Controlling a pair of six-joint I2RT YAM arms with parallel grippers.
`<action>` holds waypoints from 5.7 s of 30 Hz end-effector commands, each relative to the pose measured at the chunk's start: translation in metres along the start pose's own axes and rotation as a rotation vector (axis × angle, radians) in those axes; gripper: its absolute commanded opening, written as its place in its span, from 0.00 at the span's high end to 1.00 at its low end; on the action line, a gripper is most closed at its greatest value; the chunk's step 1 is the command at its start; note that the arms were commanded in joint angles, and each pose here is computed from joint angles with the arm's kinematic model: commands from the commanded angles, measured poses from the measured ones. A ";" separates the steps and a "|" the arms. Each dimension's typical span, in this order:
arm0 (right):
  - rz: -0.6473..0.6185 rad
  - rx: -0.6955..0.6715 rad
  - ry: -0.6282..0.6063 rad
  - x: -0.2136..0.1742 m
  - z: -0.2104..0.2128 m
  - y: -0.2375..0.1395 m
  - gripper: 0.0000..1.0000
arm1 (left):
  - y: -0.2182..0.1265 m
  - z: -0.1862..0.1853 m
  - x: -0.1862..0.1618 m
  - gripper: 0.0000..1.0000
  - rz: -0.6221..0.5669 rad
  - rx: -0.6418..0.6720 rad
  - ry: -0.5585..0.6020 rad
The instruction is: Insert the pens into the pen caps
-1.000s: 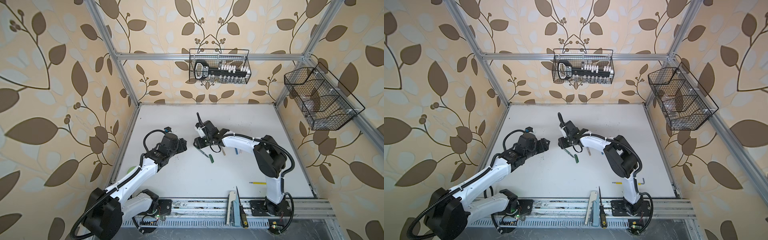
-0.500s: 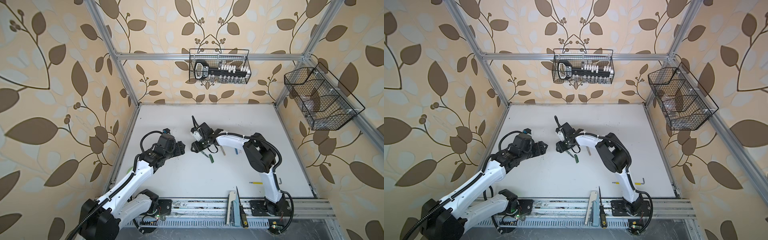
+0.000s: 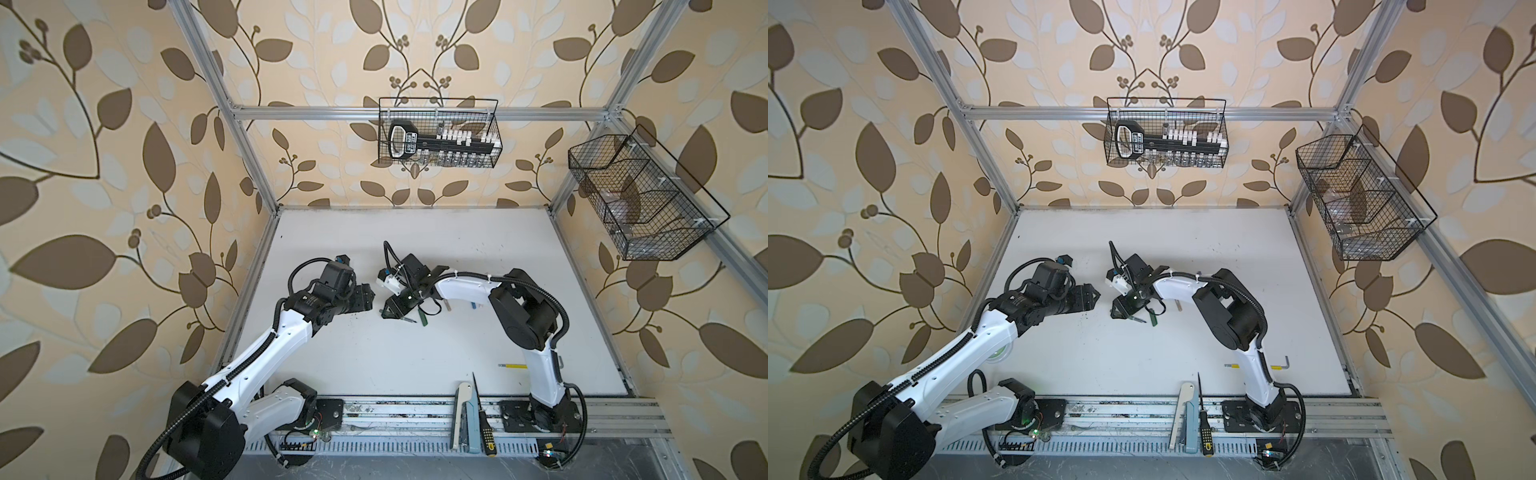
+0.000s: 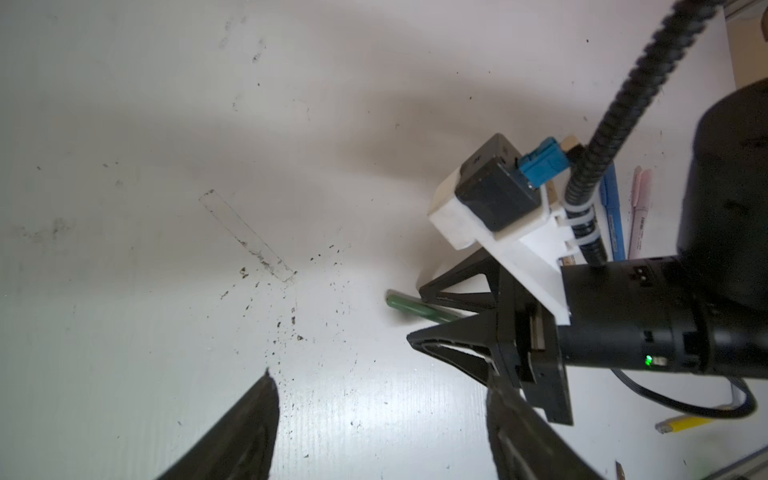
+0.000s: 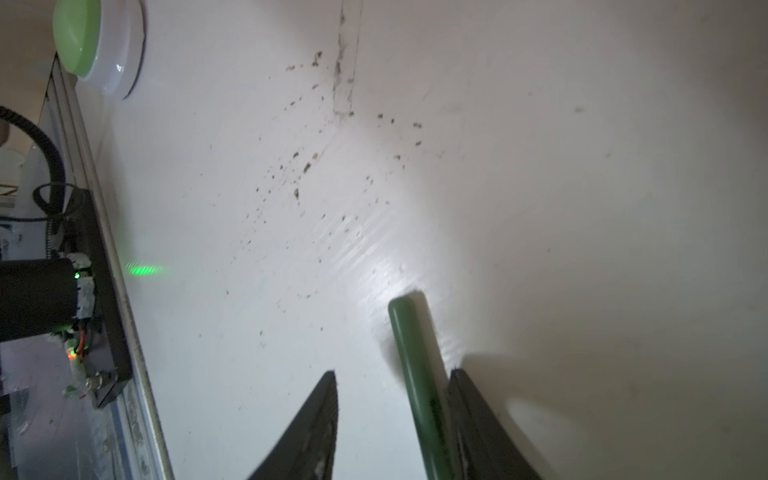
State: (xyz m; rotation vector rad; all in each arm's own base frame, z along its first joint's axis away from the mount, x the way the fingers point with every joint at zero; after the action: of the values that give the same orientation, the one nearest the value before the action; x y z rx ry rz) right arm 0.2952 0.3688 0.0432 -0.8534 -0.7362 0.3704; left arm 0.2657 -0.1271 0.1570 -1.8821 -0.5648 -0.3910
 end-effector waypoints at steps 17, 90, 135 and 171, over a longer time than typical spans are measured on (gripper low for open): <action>-0.566 -0.036 0.278 -0.059 0.001 -0.192 0.39 | 0.065 -0.059 -0.061 0.23 0.416 -0.060 0.677; -0.624 0.001 0.372 -0.068 -0.006 -0.194 0.35 | 0.095 -0.029 -0.111 0.53 0.567 0.145 0.353; -0.585 0.047 0.449 -0.026 -0.006 -0.134 0.34 | 0.070 -0.104 -0.068 1.00 0.229 -0.311 0.340; -0.681 0.261 0.439 0.009 0.008 -0.144 1.00 | 0.041 -0.132 -0.049 0.71 0.088 -0.590 0.210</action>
State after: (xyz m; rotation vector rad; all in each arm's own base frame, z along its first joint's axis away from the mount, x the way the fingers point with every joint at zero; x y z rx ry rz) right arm 0.3026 0.2854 0.1533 -0.4373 -0.5000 -0.3325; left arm 0.2428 -0.2679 0.1294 -2.3238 -0.1976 -0.6937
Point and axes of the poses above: each gripper's point midway between its finger pads, its own y axis out along the fingers, its own z axis along the line the jaws close on, x = y × z, the point moved 2 cm from there along -y, back along the fingers, and after that the axes turned 2 degrees about -y, right-handed, at the moved point
